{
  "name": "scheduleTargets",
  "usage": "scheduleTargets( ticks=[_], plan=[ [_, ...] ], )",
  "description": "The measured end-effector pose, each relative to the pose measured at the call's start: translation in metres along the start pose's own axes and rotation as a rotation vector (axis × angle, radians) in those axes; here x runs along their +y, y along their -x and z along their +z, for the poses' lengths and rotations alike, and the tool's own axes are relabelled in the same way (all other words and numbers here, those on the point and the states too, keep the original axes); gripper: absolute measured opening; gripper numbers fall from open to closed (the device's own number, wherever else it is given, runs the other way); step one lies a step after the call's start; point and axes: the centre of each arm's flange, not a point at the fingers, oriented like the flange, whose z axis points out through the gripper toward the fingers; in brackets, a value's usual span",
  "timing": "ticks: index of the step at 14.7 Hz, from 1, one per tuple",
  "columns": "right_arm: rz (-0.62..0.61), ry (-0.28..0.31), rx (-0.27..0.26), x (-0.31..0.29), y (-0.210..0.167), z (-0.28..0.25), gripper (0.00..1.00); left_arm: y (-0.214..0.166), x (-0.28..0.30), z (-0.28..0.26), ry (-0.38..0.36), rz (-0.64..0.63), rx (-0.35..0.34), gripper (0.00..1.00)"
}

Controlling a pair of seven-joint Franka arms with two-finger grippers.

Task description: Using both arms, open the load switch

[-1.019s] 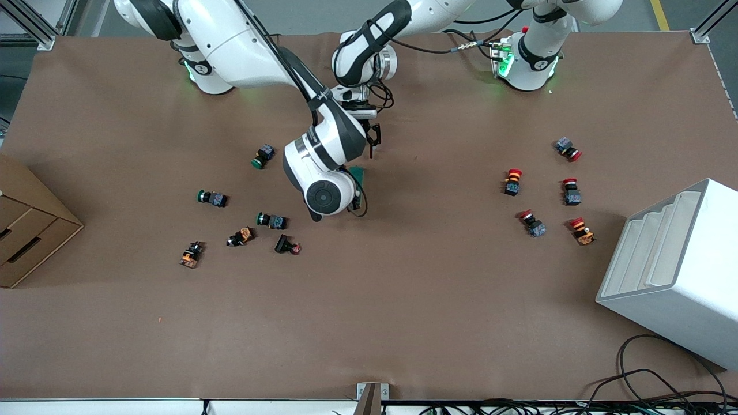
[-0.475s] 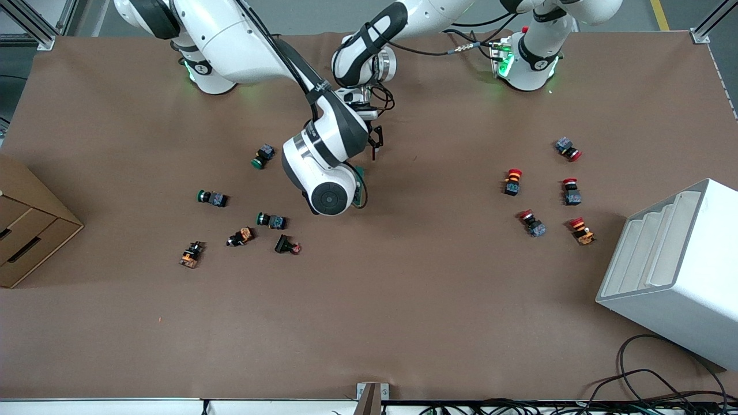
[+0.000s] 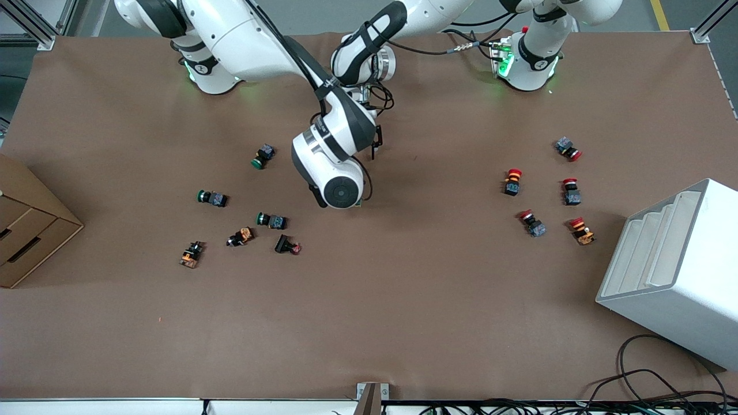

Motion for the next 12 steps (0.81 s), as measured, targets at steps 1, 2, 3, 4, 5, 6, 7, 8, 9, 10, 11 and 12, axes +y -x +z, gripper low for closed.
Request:
scheduleTargets(
  ticks=[1,2,3,4,5,6,7,8,9,10,11,12],
  plan=[
    [-0.003,0.001,0.003,0.000,0.003,0.003,1.00,0.000,0.000,0.000,0.000,-0.001,0.001,0.96],
    [-0.003,0.001,0.005,0.000,0.003,0.005,1.00,-0.001,0.001,0.000,-0.001,-0.002,0.002,0.96],
    [-0.001,-0.001,0.005,-0.001,0.003,0.007,1.00,-0.001,0.001,0.000,-0.001,-0.003,0.003,0.97],
    [0.000,0.000,0.005,-0.001,0.002,0.010,1.00,-0.002,0.001,0.000,-0.001,-0.003,0.003,0.97],
    [0.000,0.000,0.006,-0.001,0.003,0.013,1.00,-0.002,0.001,0.000,-0.001,-0.003,0.003,0.97],
    [0.000,-0.003,0.008,-0.002,0.004,0.016,1.00,-0.002,0.001,0.000,-0.001,-0.003,0.004,0.96],
    [0.001,-0.006,0.010,-0.002,0.004,0.020,1.00,-0.002,0.001,0.000,-0.001,-0.003,0.004,0.97],
    [0.002,-0.010,0.011,-0.003,0.005,0.024,1.00,-0.002,0.001,0.000,-0.001,-0.004,0.004,0.97],
    [0.002,-0.013,0.012,-0.004,0.005,0.027,1.00,-0.003,0.002,0.000,0.000,-0.005,0.005,0.96],
    [0.002,-0.015,0.014,-0.004,0.005,0.029,1.00,-0.003,0.002,0.000,0.000,-0.006,0.005,0.96],
    [-0.006,-0.018,0.019,-0.004,0.005,0.027,1.00,-0.004,0.002,0.000,0.000,-0.007,0.006,0.96],
    [-0.034,-0.018,0.033,-0.002,0.005,0.023,1.00,-0.004,0.003,0.000,0.001,-0.008,0.006,0.96]
  ],
)
